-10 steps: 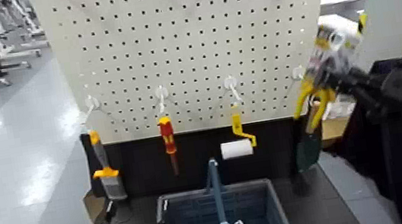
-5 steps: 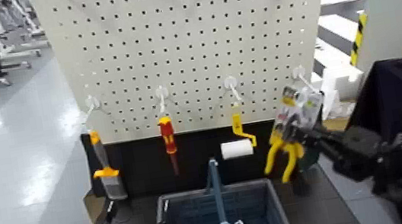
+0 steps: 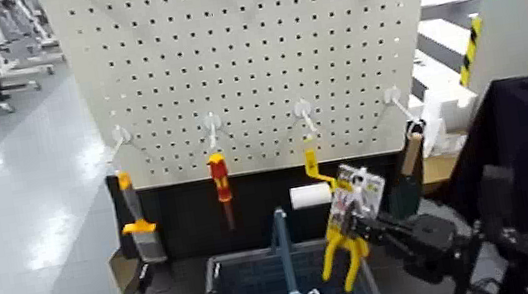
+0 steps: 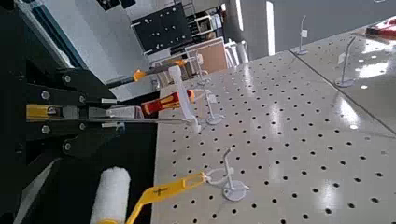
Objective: Put the yellow pliers into the crate.
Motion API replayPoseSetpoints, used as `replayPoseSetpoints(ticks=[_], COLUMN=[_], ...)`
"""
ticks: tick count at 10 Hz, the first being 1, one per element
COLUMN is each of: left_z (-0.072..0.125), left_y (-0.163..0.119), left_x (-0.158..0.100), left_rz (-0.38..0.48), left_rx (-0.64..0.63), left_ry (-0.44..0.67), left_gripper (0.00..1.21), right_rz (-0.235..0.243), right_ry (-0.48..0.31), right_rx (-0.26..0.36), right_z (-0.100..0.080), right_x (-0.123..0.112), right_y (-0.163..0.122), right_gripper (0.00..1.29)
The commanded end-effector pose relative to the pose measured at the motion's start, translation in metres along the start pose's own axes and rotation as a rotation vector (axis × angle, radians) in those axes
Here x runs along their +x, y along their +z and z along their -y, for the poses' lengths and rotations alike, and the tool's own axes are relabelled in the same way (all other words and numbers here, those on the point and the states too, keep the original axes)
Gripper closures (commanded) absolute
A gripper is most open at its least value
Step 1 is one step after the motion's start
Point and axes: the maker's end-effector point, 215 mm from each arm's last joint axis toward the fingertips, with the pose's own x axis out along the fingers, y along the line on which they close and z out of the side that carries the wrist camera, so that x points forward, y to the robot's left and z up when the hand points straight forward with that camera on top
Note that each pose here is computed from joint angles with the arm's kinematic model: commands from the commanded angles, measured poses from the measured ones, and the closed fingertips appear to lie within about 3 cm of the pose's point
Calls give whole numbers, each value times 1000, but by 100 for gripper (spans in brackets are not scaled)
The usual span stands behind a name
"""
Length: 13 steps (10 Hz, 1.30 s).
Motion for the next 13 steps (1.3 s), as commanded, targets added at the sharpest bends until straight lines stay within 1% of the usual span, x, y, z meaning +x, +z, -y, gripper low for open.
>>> replayPoseSetpoints(ticks=[1, 3, 5, 6, 8, 9, 11, 13], left_z=[1, 1, 1, 1, 2, 3, 3, 3], left_y=[-1, -1, 1, 1, 0, 1, 1, 2], left_x=[-1, -1, 0, 0, 0, 0, 0, 1], left_rz=[-3, -1, 2, 2, 0, 2, 2, 4], left_rx=[-1, -1, -1, -1, -3, -4, -5, -6], left_ry=[-1, -1, -3, -3, -3, -5, -4, -3], left_gripper=[14, 14, 14, 14, 14, 14, 14, 14], right_rz=[-34, -52, -75, -75, -76, -84, -116, -128], right_ry=[20, 40, 52, 59, 77, 82, 83, 81], right_rx=[53, 78, 76, 74, 33, 26, 21, 13], right_z=[-6, -13, -16, -17, -16, -16, -14, -11], right_x=[6, 14, 20, 25, 36, 37, 36, 35], right_y=[-33, -54, -69, -73, -70, -71, -84, -86], right_gripper=[107, 107, 107, 107, 107, 107, 107, 107])
